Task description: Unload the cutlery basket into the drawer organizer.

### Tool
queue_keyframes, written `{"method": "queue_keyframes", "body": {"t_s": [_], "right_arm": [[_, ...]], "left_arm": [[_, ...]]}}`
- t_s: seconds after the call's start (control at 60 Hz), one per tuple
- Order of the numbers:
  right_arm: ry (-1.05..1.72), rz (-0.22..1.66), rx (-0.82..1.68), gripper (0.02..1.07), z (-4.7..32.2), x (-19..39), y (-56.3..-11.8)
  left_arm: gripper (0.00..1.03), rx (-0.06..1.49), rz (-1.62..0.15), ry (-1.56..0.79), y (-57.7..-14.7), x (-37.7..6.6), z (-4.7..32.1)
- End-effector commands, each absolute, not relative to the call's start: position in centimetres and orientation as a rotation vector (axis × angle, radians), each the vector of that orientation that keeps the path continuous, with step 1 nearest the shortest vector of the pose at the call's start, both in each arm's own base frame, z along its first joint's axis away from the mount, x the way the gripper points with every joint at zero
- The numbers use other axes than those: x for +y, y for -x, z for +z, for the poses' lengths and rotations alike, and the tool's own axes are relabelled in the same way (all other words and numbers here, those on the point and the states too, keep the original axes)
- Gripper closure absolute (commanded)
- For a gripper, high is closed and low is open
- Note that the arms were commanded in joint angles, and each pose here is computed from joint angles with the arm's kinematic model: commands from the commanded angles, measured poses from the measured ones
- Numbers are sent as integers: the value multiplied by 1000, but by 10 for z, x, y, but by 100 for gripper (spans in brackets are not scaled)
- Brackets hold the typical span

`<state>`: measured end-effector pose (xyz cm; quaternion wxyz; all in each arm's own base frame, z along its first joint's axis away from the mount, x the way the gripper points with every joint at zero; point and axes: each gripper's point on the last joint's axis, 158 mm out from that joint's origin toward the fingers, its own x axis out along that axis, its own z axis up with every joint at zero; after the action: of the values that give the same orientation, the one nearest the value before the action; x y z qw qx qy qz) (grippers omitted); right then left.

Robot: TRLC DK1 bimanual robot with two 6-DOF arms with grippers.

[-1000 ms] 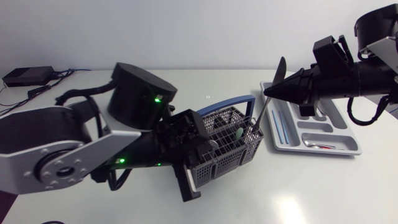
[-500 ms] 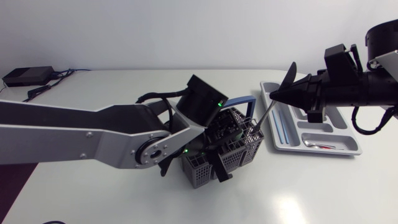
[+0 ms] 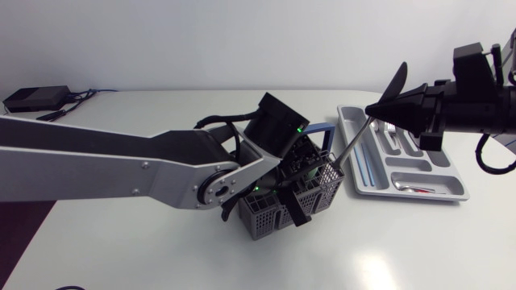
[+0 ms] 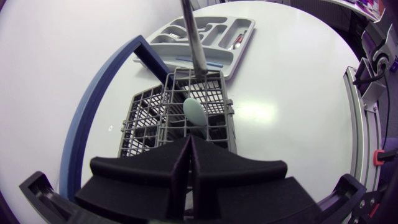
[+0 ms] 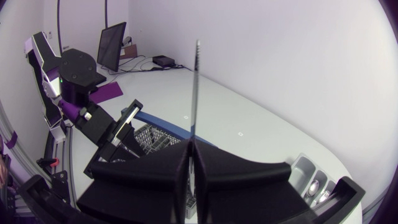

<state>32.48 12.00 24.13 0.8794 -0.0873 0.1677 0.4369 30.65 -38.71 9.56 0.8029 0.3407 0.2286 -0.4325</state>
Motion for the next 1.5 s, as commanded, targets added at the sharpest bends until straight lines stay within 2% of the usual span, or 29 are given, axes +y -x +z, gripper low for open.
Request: {"method": "queue_keyframes", "body": {"t_s": [0.0, 0.217, 0.317, 0.55, 0.933, 1.483], "right_arm": [[144, 905, 334, 102, 248, 120, -320], [128, 858, 300, 102, 263, 110, -322], [122, 801, 299, 102, 269, 92, -330], [115, 656, 374, 102, 250, 26, -352], [90, 437, 528, 102, 220, -92, -405], [87, 312, 782, 102, 165, -182, -478]], "left_arm": [[96, 604, -947, -746, -294, -385, 53], [96, 612, -949, -751, -293, -384, 51], [96, 580, -946, -733, -293, -383, 68], [96, 480, -945, -680, -289, -377, 118], [96, 399, -938, -663, -275, -352, 155], [96, 407, -927, -692, -253, -304, 151]]}}
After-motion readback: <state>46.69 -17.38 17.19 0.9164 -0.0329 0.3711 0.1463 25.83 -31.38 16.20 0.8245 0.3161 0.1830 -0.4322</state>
